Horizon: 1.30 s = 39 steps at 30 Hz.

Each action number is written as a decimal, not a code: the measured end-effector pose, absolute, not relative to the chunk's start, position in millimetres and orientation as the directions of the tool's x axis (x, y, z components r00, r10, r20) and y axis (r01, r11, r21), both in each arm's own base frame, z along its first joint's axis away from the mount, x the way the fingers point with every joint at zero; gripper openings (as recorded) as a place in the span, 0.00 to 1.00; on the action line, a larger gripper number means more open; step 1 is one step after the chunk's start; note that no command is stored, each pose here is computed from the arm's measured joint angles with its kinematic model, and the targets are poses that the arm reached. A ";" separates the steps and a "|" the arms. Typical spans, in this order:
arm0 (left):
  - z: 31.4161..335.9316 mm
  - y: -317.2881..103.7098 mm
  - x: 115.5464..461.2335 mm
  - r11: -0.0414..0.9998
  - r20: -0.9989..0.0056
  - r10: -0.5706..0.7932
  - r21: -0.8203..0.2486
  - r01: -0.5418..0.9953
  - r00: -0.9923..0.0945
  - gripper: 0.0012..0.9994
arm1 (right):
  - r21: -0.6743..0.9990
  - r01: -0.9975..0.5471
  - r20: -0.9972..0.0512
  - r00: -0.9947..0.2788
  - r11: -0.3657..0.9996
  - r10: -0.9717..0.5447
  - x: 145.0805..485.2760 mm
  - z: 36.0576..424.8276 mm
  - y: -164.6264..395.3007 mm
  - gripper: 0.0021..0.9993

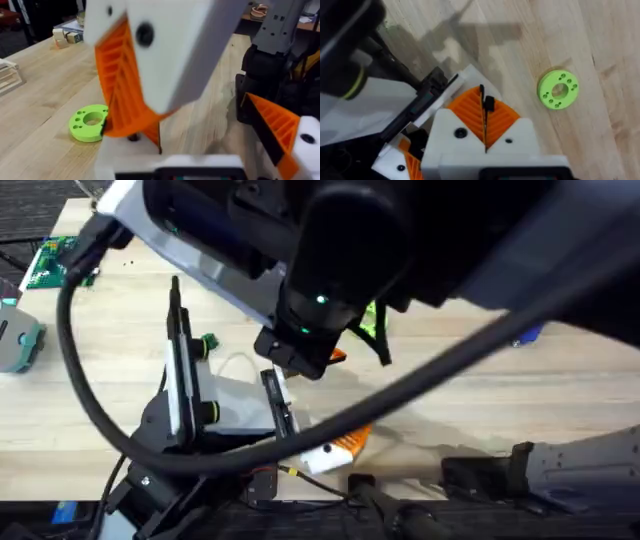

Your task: Pick up the gripper from the table and insert it into the empty holder that is missing its gripper. Then pick up a screw, insert it into the mounting hole, and use the screwdriver to tighten it. Finally, clean up the table by picking up the vegetable and placing it into the bucket.

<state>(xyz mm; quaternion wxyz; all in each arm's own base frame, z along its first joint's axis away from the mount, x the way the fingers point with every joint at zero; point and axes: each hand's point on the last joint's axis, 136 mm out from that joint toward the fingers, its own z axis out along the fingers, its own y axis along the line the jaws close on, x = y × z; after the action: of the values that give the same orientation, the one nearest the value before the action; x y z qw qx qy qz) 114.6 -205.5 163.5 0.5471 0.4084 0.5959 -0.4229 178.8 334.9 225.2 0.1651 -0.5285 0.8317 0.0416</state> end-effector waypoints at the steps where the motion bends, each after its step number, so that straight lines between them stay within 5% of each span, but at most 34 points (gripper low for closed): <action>1: 163.5 -205.5 114.6 0.308 -0.997 0.024 -0.059 0.949 -0.069 0.99 | -0.105 -0.893 -0.317 -0.387 0.438 -0.866 179.1 224.2 335.6 0.01; 17: 163.5 -205.5 114.5 0.308 -0.997 0.024 -0.059 0.950 -0.069 0.99 | -0.105 -0.893 -0.318 -0.387 0.438 -0.865 179.2 224.7 336.0 0.01; 20: 163.6 -205.5 114.5 0.308 -0.997 0.024 -0.056 0.950 -0.067 0.99 | -0.103 -0.891 -0.317 -0.392 0.443 -0.863 178.9 224.5 335.5 0.29; 26: 163.5 -205.4 114.7 0.309 -0.997 0.024 -0.057 0.949 -0.068 0.99 | -0.107 -0.887 -0.314 -0.399 0.450 -0.861 180.3 224.5 334.0 0.64; 29: 163.5 -205.3 115.1 0.312 -0.997 0.023 -0.061 0.948 -0.072 0.99 | -0.132 -0.874 -0.315 -0.410 0.467 -0.856 187.4 226.1 329.7 0.96; 39: 163.7 -205.4 114.7 0.309 -0.997 0.024 -0.056 0.949 -0.067 0.99 | -0.077 -0.740 -0.367 -0.602 0.668 -0.709 233.8 232.3 307.0 0.99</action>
<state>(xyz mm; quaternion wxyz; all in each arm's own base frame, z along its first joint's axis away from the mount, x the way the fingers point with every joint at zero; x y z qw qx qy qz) 114.7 -205.4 163.7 0.5476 0.4085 0.5956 -0.4226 233.8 307.0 232.3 0.1862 -0.4053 0.8941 0.0415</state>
